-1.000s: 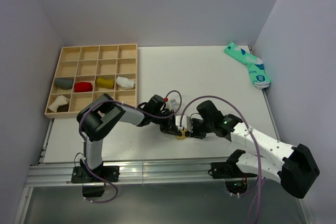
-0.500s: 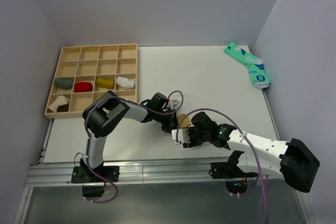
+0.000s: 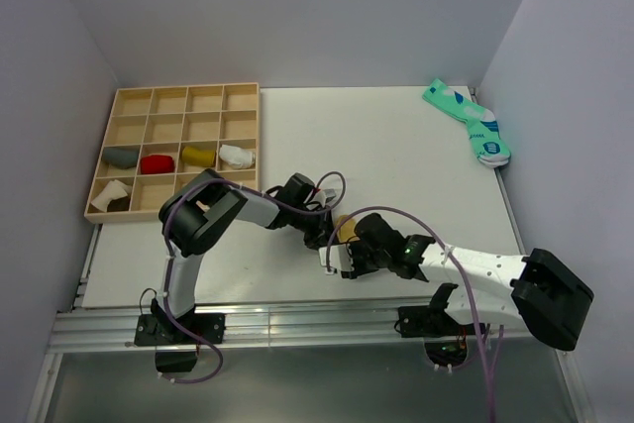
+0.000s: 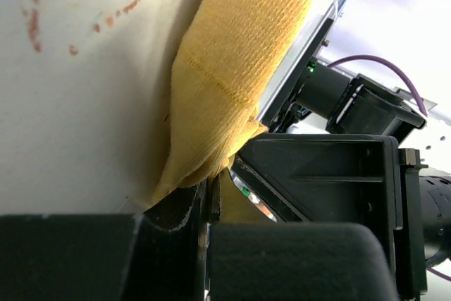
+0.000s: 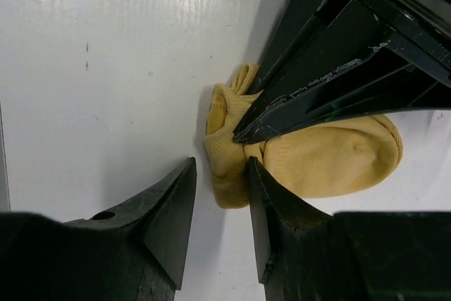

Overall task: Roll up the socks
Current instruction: Roll the sock at the center of the board.

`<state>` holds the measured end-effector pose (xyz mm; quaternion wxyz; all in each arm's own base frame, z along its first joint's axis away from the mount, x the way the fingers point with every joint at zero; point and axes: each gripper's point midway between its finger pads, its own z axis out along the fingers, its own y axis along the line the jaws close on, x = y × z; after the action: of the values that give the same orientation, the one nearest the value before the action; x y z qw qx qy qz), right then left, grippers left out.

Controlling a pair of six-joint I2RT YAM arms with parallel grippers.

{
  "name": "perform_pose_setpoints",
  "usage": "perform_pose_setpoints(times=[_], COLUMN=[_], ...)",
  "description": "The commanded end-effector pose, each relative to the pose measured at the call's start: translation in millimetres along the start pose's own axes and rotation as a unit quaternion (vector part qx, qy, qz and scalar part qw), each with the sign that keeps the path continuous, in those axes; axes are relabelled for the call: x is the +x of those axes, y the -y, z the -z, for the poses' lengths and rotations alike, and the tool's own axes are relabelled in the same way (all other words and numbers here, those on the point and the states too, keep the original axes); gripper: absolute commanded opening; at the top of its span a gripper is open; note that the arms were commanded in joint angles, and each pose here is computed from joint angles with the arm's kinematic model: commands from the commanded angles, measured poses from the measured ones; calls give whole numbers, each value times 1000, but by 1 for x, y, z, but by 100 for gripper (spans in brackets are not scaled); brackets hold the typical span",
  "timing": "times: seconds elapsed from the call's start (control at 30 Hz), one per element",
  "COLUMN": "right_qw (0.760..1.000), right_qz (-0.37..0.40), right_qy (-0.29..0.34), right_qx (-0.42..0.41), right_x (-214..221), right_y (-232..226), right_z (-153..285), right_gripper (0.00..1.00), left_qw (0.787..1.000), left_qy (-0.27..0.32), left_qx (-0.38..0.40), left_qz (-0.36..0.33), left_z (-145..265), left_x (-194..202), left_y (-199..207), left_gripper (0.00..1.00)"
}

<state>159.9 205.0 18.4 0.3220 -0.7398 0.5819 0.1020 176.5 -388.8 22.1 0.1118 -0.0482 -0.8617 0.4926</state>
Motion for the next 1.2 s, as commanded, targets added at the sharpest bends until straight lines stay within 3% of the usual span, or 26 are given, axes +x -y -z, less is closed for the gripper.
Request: perform_pose_setpoints(times=[0.0,0.3,0.4,0.43,0.57,0.73,0.87,1.17], right_qw=[1000,1000,1000,1000,999,997,993,975], right_qz=[9,-4,-10,-15,-29,-63,-87,-162], right_qy=[4,0,-6,-11,-17,2,13,31], right_qx=[10,19,11,4,-23,-55,-80,-146], right_x=[-3,-3,-2,0,1,-6,-11,-13], right_y=[5,10,8,6,-4,-14,-18,-15], right_z=[-6,-11,-12,-12,-11,-1,6,17], right_gripper=[43,38,28,20,15,11,11,10], left_qw=[1000,999,999,999,999,997,991,963], left_qy=[-10,-20,-20,-18,5,63,121,261], left_qx=[8,34,36,36,42,37,36,0], left_qz=[4,10,4,3,-7,-9,-32,-60], left_z=[0,3,5,5,11,17,27,59], left_x=[-1,2,3,3,0,-10,-23,-45], left_y=[1,10,13,13,19,16,26,27], left_gripper=[0,0,1,2,13,31,39,36])
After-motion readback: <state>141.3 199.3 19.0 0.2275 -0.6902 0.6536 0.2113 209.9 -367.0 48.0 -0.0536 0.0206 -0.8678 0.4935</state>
